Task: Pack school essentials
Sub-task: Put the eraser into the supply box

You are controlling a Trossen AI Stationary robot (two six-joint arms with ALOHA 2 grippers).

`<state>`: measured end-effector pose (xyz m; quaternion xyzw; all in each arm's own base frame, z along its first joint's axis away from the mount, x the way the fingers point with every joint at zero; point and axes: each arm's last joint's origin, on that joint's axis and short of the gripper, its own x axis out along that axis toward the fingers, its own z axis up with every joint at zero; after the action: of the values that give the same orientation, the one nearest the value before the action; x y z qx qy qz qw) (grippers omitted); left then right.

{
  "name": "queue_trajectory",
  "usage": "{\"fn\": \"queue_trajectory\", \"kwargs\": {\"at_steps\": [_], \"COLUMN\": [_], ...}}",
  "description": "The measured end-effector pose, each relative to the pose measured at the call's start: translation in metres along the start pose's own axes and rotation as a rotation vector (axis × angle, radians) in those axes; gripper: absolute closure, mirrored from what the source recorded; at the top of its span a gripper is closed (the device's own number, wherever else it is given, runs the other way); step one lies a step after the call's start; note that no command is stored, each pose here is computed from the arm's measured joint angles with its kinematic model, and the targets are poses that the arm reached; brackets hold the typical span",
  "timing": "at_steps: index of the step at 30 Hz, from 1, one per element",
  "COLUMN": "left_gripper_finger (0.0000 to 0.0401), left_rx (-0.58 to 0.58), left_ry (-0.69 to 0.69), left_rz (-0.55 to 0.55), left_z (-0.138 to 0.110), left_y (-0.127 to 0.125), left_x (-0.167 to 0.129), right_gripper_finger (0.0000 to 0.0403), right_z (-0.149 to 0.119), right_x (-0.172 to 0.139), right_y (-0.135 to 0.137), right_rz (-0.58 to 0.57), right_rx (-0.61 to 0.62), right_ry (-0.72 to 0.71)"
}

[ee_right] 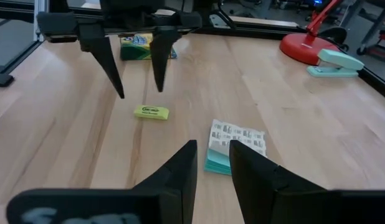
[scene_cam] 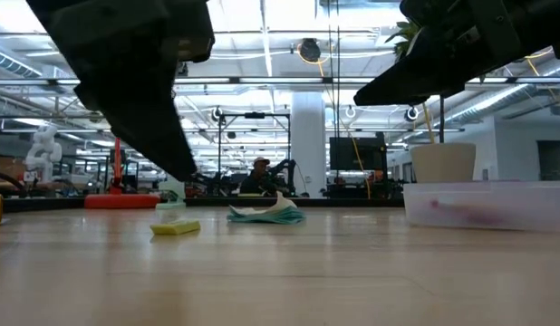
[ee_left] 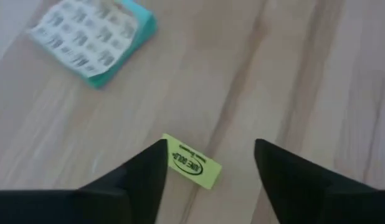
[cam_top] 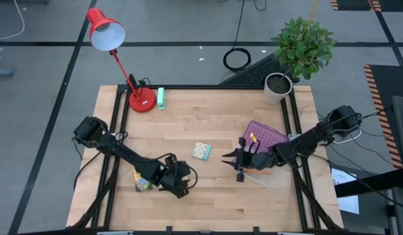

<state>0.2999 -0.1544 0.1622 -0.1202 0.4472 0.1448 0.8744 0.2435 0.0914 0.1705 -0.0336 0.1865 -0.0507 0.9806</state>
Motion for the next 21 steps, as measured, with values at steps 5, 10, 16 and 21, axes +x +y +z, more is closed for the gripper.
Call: {"fn": "queue_trajectory", "kwargs": {"at_steps": [5,10,16,21], "left_gripper_finger": [0.011,0.0105,0.0105,0.0105], "left_rx": [-0.155,-0.291,-0.367,-0.368], "left_ry": [-0.002,0.003,-0.012,-0.005], "left_rz": [0.03,0.091,0.1,0.125], "left_z": [-0.005,-0.01,-0.016,-0.021], "left_y": [-0.001,0.002,-0.003,-0.005], "left_x": [0.001,0.007,0.02,0.029], "right_gripper_finger": [0.0313,0.0313,0.0314,0.0314], "right_z": [0.0,0.0,0.001,0.001], "right_x": [0.0,0.0,0.0,0.0], "right_y": [0.0,0.001,0.001,0.001], "right_rz": [0.002,0.023,0.029,0.033], "right_rx": [-0.001,-0.001,0.018,0.029], "right_ry": [0.0,0.002,-0.006,-0.01]}}
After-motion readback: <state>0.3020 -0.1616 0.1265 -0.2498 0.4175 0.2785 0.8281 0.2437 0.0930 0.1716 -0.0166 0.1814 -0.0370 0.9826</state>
